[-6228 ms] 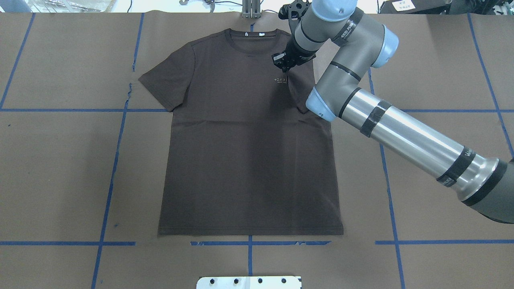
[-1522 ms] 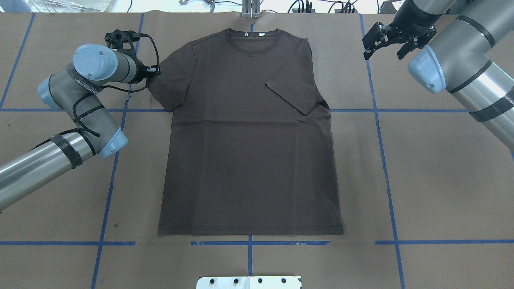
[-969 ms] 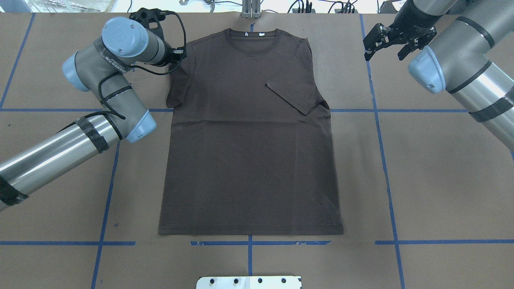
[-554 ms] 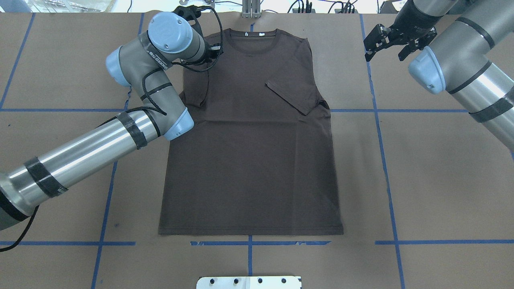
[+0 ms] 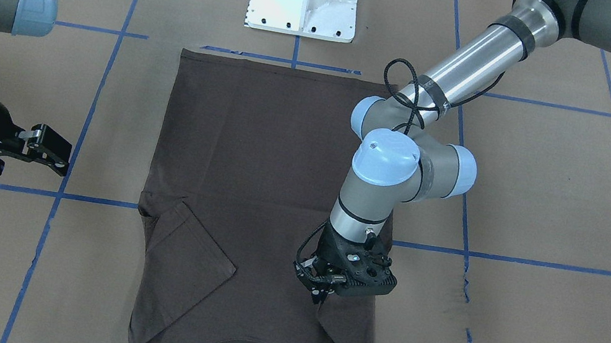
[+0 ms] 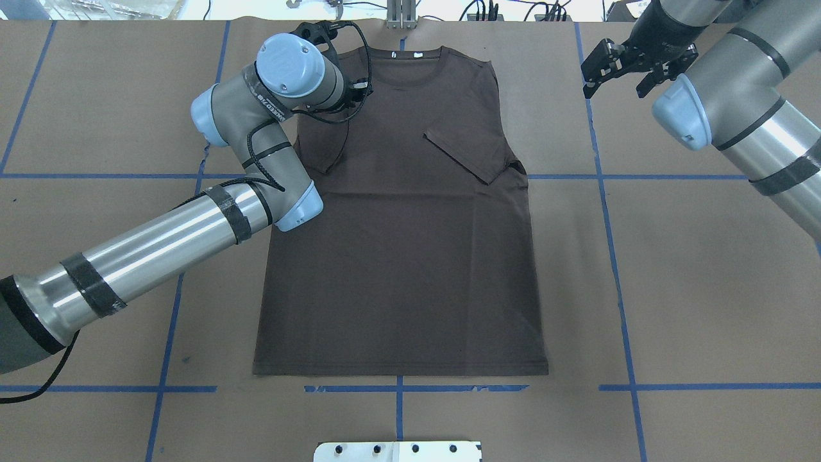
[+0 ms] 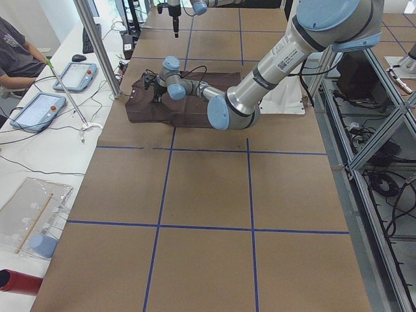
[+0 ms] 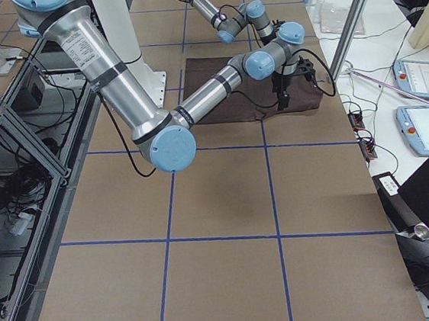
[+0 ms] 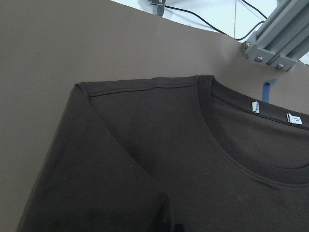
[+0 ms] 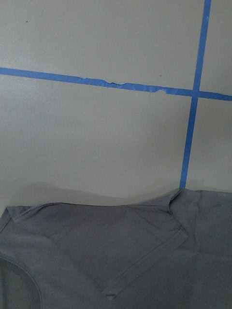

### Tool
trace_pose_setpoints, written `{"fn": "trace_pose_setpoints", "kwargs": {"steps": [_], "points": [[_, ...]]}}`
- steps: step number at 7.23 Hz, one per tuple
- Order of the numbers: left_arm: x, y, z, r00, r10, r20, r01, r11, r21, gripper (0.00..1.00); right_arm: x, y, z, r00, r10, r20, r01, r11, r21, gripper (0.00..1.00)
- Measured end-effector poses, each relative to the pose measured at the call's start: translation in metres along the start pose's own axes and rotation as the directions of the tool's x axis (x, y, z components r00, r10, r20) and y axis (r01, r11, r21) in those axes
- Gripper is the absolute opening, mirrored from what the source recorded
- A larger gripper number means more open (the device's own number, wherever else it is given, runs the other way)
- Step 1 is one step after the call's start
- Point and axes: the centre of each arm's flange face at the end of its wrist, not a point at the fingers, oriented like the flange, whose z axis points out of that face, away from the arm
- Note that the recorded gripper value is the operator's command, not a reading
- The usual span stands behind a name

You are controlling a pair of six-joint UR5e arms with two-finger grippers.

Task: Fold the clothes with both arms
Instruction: 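Grasp the sleeve with the left gripper and fold it onto the shirt body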

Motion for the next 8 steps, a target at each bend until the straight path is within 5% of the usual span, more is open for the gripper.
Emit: {"fn": "trace_pose_setpoints", "kwargs": {"steps": [1, 2, 3, 6, 8], "points": [[0.001, 0.001, 0.001, 1.0, -0.002, -0.01, 0.002, 1.0, 0.001, 0.0, 0.0, 0.0, 0.0, 1.0, 0.0, 0.0, 0.0, 1.0, 0.0, 1.0], [0.0, 0.001, 0.003, 1.0, -0.003, -0.015, 0.003, 1.0, 0.001, 0.79, 0.0, 0.0, 0.0, 1.0, 0.001, 0.0, -0.001, 1.0, 0.0, 1.0], [0.0, 0.001, 0.005, 1.0, -0.003, -0.017, 0.003, 1.0, 0.001, 1.0, -0.001, 0.0, 0.0, 1.0, 0.001, 0.001, -0.001, 1.0, 0.0, 1.0], [0.009, 0.001, -0.002, 0.999, -0.014, -0.041, 0.014, 1.0, -0.003, 1.0, 0.0, 0.002, 0.001, 1.0, 0.002, 0.001, -0.002, 1.0, -0.002, 1.0], [0.012, 0.013, -0.015, 0.998, 0.002, -0.058, -0.007, 0.996, -0.084, 1.0, -0.008, 0.026, 0.012, 1.0, 0.018, 0.005, -0.018, 1.0, -0.013, 1.0]]}}
